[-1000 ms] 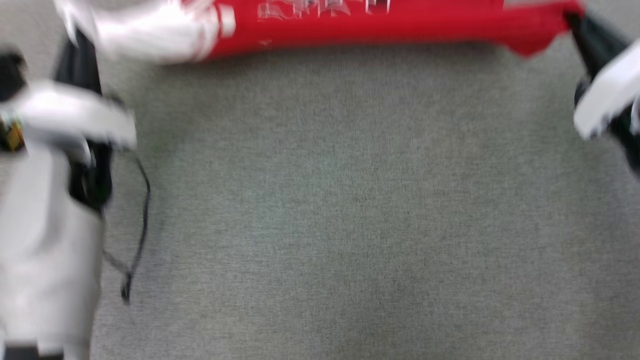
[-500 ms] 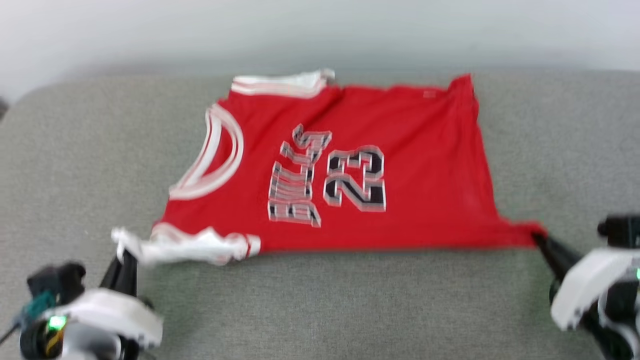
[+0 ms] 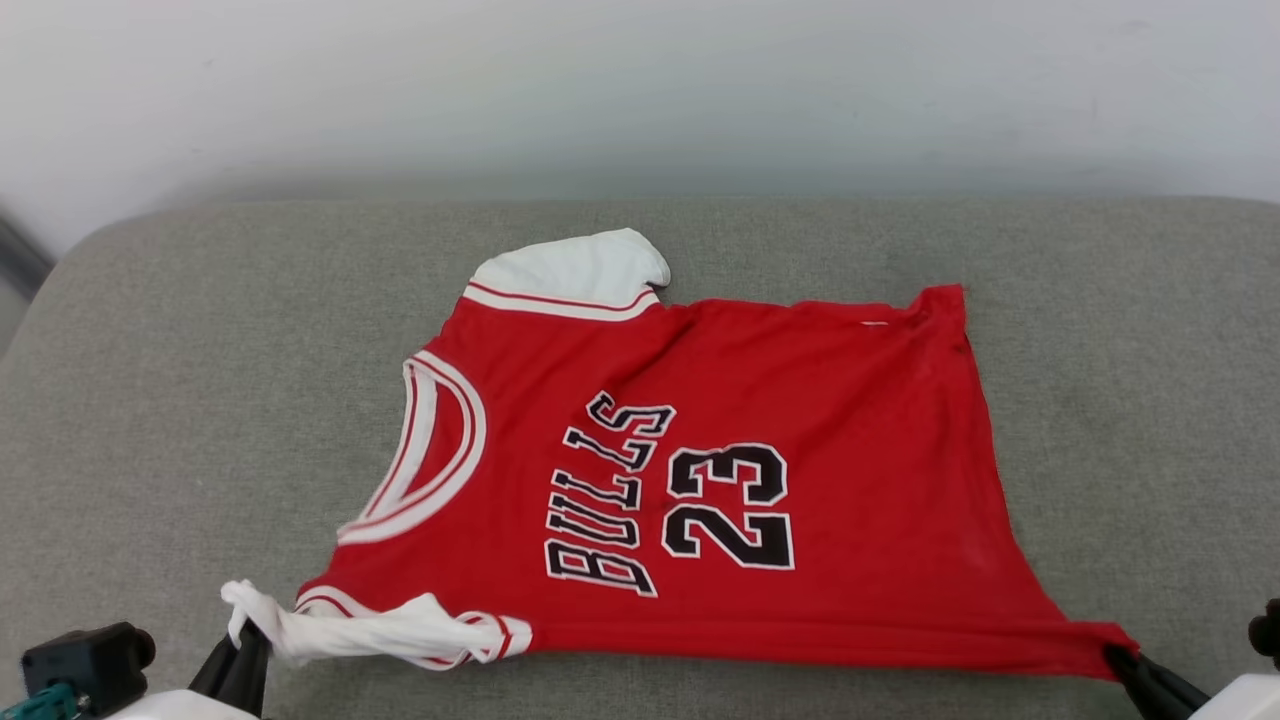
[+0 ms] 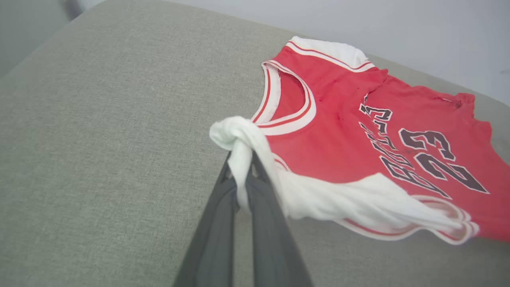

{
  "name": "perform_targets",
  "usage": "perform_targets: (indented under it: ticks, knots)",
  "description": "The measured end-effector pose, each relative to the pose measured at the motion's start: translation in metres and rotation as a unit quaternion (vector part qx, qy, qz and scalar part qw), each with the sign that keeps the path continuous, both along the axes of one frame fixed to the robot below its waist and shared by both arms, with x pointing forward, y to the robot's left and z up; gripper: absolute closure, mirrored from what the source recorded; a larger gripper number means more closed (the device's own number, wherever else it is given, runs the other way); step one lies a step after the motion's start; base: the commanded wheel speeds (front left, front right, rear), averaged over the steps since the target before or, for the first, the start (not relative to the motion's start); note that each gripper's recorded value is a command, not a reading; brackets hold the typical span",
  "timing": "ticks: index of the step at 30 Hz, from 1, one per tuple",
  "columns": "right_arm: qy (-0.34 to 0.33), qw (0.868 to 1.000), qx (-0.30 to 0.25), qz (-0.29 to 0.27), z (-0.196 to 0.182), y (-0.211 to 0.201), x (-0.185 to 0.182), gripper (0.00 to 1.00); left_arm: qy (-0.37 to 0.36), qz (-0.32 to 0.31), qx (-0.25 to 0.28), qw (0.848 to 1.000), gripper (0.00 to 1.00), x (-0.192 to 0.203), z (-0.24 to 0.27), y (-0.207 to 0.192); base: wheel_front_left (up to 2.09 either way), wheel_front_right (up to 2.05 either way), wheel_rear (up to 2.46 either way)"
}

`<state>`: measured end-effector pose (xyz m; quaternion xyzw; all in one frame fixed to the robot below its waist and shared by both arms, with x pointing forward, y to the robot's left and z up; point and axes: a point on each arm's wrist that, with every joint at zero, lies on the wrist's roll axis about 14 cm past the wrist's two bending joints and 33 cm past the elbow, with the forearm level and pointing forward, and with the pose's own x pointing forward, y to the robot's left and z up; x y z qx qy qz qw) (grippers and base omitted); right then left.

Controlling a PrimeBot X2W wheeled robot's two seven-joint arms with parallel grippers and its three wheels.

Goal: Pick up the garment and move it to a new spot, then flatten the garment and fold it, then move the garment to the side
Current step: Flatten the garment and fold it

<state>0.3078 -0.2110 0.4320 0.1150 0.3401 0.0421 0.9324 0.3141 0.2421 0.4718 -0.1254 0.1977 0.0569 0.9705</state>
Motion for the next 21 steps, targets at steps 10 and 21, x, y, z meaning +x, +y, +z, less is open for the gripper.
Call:
perform_targets:
  ticks: [10,21]
  knots:
    - [-0.028,0.999,-0.016,0.003,0.019,0.005,0.044,1.0,-0.034,-0.03,-0.017,0.999,1.0,0.047,0.017,-0.016,0.0,0.0,0.0]
    - [-0.002,0.999,-0.007,0.034,-0.018,0.022,0.096,1.0,-0.023,-0.045,-0.038,0.998,1.0,0.101,-0.02,-0.03,0.0,0.0,0.0]
